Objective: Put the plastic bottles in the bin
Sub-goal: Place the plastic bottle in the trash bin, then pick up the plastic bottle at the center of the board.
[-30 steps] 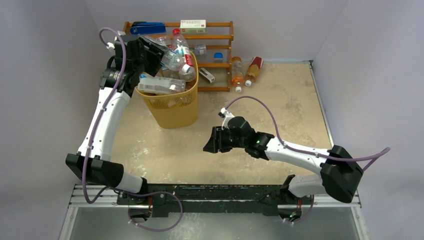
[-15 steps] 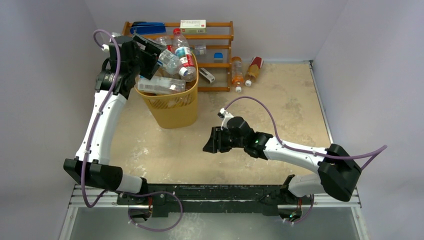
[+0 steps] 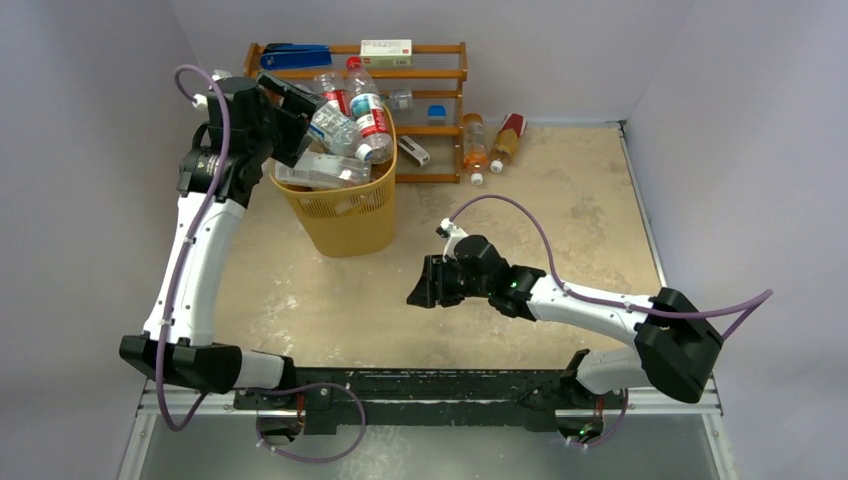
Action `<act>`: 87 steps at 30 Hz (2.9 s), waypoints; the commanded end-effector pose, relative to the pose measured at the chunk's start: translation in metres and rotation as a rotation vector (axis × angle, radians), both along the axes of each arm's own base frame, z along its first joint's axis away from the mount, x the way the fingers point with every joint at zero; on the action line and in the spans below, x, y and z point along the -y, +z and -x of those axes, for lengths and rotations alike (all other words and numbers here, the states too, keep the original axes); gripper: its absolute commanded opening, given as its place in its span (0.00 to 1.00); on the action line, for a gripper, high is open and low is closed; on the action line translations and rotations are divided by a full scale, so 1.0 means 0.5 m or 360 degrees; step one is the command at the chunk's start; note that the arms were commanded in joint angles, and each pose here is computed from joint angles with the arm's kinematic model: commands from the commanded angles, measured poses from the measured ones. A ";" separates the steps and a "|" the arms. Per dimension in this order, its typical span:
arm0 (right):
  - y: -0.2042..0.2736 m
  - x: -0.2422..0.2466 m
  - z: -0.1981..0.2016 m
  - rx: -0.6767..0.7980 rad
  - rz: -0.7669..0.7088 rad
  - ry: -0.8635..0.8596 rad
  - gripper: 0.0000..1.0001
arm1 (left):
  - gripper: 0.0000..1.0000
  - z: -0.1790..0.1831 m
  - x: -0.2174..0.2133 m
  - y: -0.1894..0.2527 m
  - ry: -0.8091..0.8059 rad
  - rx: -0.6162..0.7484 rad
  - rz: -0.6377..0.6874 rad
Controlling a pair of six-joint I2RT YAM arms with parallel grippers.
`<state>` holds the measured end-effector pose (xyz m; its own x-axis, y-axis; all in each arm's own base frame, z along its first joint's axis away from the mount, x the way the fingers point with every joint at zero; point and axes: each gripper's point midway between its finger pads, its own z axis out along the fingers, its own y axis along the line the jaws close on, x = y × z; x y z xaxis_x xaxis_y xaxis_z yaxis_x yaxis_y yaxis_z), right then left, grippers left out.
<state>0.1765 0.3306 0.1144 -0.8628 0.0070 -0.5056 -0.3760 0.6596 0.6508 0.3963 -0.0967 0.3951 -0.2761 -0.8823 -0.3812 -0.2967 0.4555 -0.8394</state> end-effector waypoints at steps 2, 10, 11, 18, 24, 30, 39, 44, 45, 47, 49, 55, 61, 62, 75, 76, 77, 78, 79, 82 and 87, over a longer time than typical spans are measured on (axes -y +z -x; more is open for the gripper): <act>0.025 -0.007 -0.010 0.0041 -0.0065 -0.0019 0.50 | 0.83 0.042 -0.012 0.112 -0.0007 0.0235 0.0000; 0.044 -0.003 -0.017 0.0054 -0.0061 -0.0057 0.68 | 0.84 0.092 0.079 0.243 -0.0490 0.0788 0.0028; 0.047 -0.002 -0.019 0.0058 -0.0059 -0.0067 0.76 | 0.84 0.092 0.086 0.242 -0.0531 0.0790 0.0022; 0.079 0.020 -0.038 0.0108 0.0001 -0.0165 1.00 | 0.84 0.118 0.128 0.248 -0.0732 0.0832 -0.0003; 0.164 0.126 -0.115 0.0160 0.0004 -0.0403 1.00 | 0.85 0.155 0.229 0.230 -0.0932 0.0770 -0.0176; 0.267 0.320 -0.211 0.0345 0.0080 -0.0813 1.00 | 0.86 0.200 0.324 0.179 -0.1091 0.0718 -0.0253; 0.313 0.440 -0.329 0.0474 0.0187 -0.1063 0.94 | 0.86 0.289 0.450 0.031 -0.1328 0.0526 -0.0461; 0.288 0.462 -0.432 0.0482 0.0282 -0.1109 0.88 | 0.87 0.321 0.443 -0.075 -0.1371 0.0393 -0.0559; 0.282 0.464 -0.455 0.0482 0.0299 -0.1112 0.87 | 0.87 0.328 0.439 -0.109 -0.1382 0.0344 -0.0586; 0.275 0.470 -0.501 0.0486 0.0336 -0.1121 0.86 | 0.87 0.339 0.428 -0.158 -0.1393 0.0278 -0.0632; 0.268 0.474 -0.548 0.0499 0.0377 -0.1128 0.84 | 0.87 0.347 0.410 -0.203 -0.1384 0.0212 -0.0678; 0.196 0.471 -0.675 0.0437 0.0478 -0.1121 0.77 | 0.87 0.365 0.366 -0.280 -0.1349 0.0103 -0.0758; 0.115 0.456 -0.765 0.0357 0.0489 -0.1121 0.75 | 0.89 0.383 0.349 -0.330 -0.1341 0.0055 -0.0725; 0.107 0.454 -0.775 0.0350 0.0488 -0.1123 0.75 | 0.89 0.386 0.349 -0.338 -0.1341 0.0046 -0.0711; -0.018 0.428 -0.821 0.0158 0.0423 -0.1145 0.65 | 0.89 0.387 0.352 -0.388 -0.1372 -0.0026 -0.0752; -0.026 0.428 -0.821 0.0145 0.0425 -0.1151 0.65 | 0.89 0.386 0.353 -0.391 -0.1376 -0.0033 -0.0758; -0.031 0.428 -0.820 0.0136 0.0423 -0.1154 0.65 | 0.89 0.385 0.354 -0.392 -0.1377 -0.0035 -0.0761; -0.036 0.428 -0.821 0.0131 0.0421 -0.1159 0.65 | 0.89 0.384 0.355 -0.392 -0.1378 -0.0035 -0.0762; -0.040 0.428 -0.822 0.0124 0.0420 -0.1163 0.65 | 0.89 0.383 0.357 -0.392 -0.1377 -0.0035 -0.0763; -0.049 0.434 -0.825 0.0108 0.0422 -0.1189 0.65 | 0.89 0.378 0.363 -0.389 -0.1381 -0.0029 -0.0768; -0.060 0.441 -0.832 0.0086 0.0407 -0.1219 0.65 | 0.89 0.372 0.372 -0.386 -0.1394 -0.0026 -0.0774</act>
<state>0.5731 0.1129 0.0640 -0.6945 0.4272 -0.5789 0.2178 0.8917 0.3968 0.1987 -0.2691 0.1740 -0.8040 -0.0863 -0.5883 0.2543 0.8444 -0.4714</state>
